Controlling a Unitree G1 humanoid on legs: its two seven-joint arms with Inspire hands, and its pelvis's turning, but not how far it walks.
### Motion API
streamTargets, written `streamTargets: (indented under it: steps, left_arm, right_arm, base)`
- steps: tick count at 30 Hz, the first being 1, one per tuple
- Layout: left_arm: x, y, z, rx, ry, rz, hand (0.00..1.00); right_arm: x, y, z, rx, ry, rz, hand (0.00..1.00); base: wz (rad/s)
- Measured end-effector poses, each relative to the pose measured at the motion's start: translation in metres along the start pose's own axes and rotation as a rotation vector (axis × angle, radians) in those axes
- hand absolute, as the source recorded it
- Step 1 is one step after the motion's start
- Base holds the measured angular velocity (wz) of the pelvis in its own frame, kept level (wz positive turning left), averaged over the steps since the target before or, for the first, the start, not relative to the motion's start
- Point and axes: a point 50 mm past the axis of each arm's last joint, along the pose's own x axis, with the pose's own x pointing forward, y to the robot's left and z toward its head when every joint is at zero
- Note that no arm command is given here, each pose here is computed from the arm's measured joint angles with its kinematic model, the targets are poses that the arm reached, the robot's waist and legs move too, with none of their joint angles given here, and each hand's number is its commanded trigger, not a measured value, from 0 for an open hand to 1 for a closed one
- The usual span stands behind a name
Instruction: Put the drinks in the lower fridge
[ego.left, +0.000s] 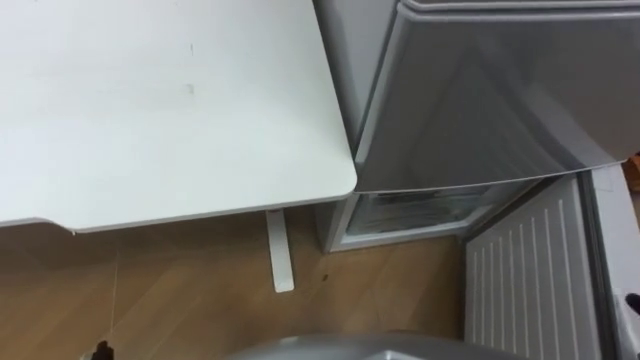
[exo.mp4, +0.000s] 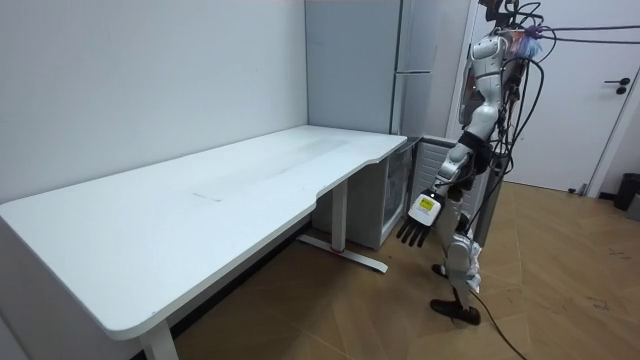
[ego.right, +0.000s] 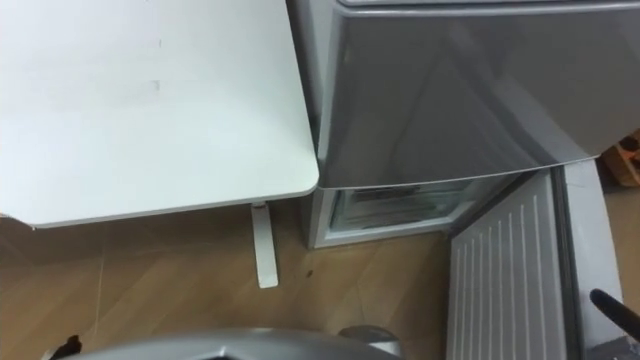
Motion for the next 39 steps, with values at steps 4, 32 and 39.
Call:
streamTargets:
  steps: [4,32,39]
  left_arm:
    - [0.000,0.000,0.002,0.009,-0.006,-0.005,0.00]
    - [0.005,-0.026,0.027,0.078,-0.046,-0.169,0.00]
    - [0.009,-0.018,0.046,0.214,-0.106,-0.157,0.00]
  right_arm:
    - [0.002,-0.004,-0.009,0.020,0.046,0.030,0.00]
    - [-0.065,0.082,-0.008,-0.408,-0.073,0.936,0.00]
    - [-0.160,0.113,-0.025,-0.715,-0.172,1.496,0.00]
  base:
    - [0.00]
    - [-0.07]
    - [-0.26]
